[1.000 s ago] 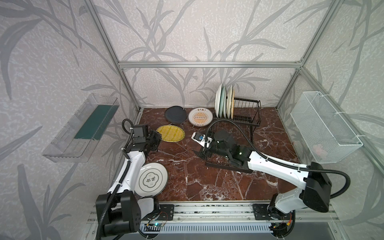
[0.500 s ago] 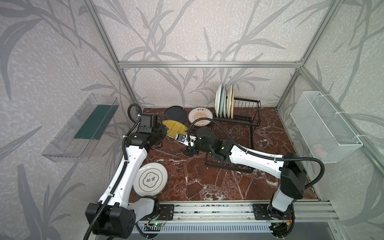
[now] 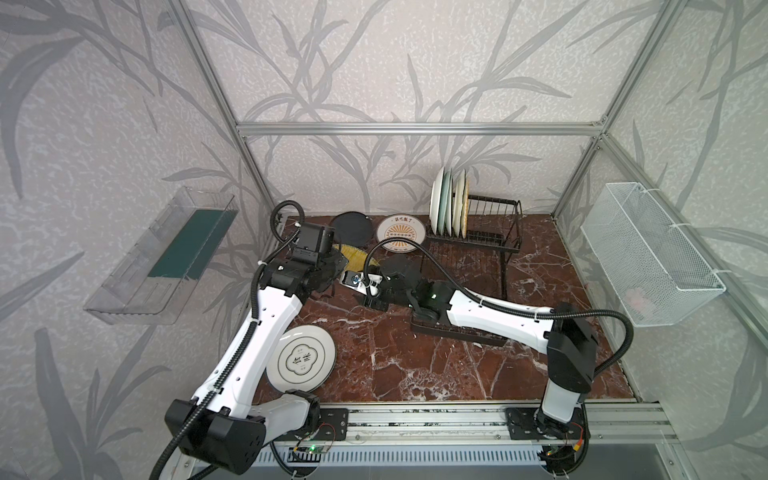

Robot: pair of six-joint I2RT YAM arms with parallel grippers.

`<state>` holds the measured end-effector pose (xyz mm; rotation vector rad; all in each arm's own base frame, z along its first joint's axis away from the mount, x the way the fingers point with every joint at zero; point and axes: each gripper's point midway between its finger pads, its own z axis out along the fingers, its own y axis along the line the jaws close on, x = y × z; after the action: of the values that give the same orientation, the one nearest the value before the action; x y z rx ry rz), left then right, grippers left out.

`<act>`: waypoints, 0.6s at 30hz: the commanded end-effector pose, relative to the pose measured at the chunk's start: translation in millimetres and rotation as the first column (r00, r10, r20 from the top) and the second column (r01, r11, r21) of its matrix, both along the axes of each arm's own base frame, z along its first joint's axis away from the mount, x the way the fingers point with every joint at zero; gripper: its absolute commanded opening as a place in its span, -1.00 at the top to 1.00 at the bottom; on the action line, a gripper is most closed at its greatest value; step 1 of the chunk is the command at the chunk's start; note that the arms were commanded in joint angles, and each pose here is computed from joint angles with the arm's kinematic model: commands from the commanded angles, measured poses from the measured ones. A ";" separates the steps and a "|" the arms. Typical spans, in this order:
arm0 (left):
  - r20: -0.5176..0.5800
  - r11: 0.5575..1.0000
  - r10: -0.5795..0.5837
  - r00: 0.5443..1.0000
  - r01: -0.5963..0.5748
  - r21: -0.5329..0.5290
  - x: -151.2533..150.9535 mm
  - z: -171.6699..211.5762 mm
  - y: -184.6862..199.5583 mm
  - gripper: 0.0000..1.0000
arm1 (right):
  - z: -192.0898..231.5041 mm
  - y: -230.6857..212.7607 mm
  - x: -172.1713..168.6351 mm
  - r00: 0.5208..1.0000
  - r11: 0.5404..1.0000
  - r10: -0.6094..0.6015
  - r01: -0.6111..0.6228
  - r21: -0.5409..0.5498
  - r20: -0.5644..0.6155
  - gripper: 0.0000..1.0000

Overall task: Load the plates into the dish rack
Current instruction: 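Grasp the upright tray rim with the right gripper beside the left gripper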

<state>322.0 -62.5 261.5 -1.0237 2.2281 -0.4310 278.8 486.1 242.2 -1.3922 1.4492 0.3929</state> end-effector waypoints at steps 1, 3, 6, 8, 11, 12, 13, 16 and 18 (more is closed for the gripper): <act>0.036 0.999 0.033 0.999 -0.033 -0.001 2.5 16.0 1.4 1.00 | 11.3 10.1 -0.3 1.000 0.999 0.010 -0.010 0.038 0.000 -0.04; 0.031 0.999 0.032 0.999 -0.032 -0.003 2.6 14.7 -0.4 1.00 | 11.1 10.9 -0.3 1.000 0.999 0.010 -0.010 0.040 -0.002 0.06; 0.035 0.999 0.031 0.999 -0.030 -0.014 2.5 15.9 -2.9 1.00 | 9.9 11.2 0.3 1.000 0.999 0.006 -0.006 0.043 -0.005 0.17; 0.038 0.999 0.031 0.999 -0.030 -0.018 1.7 16.9 -3.8 1.00 | 6.7 10.3 2.2 1.000 0.999 -0.003 0.003 0.034 -0.004 0.20; 0.039 0.999 0.027 0.999 -0.026 -0.022 0.4 17.9 -5.4 1.00 | 7.0 7.8 5.7 1.000 0.999 -0.027 0.027 0.038 0.006 0.23; 0.041 0.999 0.026 0.999 -0.025 -0.023 0.0 18.6 -5.7 1.00 | 5.7 7.1 7.4 0.999 0.999 -0.037 0.036 0.035 0.010 0.23; 0.043 0.999 0.023 0.999 -0.022 -0.027 0.3 19.6 -6.8 1.00 | 4.6 7.1 8.4 0.999 0.999 -0.044 0.043 0.033 0.009 0.23; 0.045 0.999 0.020 0.999 -0.019 -0.031 -0.2 20.5 -8.4 1.00 | 5.8 6.9 10.2 0.999 0.998 -0.052 0.051 0.039 0.012 0.29; 0.044 0.999 0.019 0.999 -0.018 -0.030 -0.7 20.3 -8.8 1.00 | 7.3 7.7 10.5 0.999 0.998 -0.053 0.053 0.045 0.009 0.40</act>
<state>320.7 -71.4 262.0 -1.0353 2.2327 -0.4472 284.3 489.2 240.2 -1.3619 1.4631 0.3756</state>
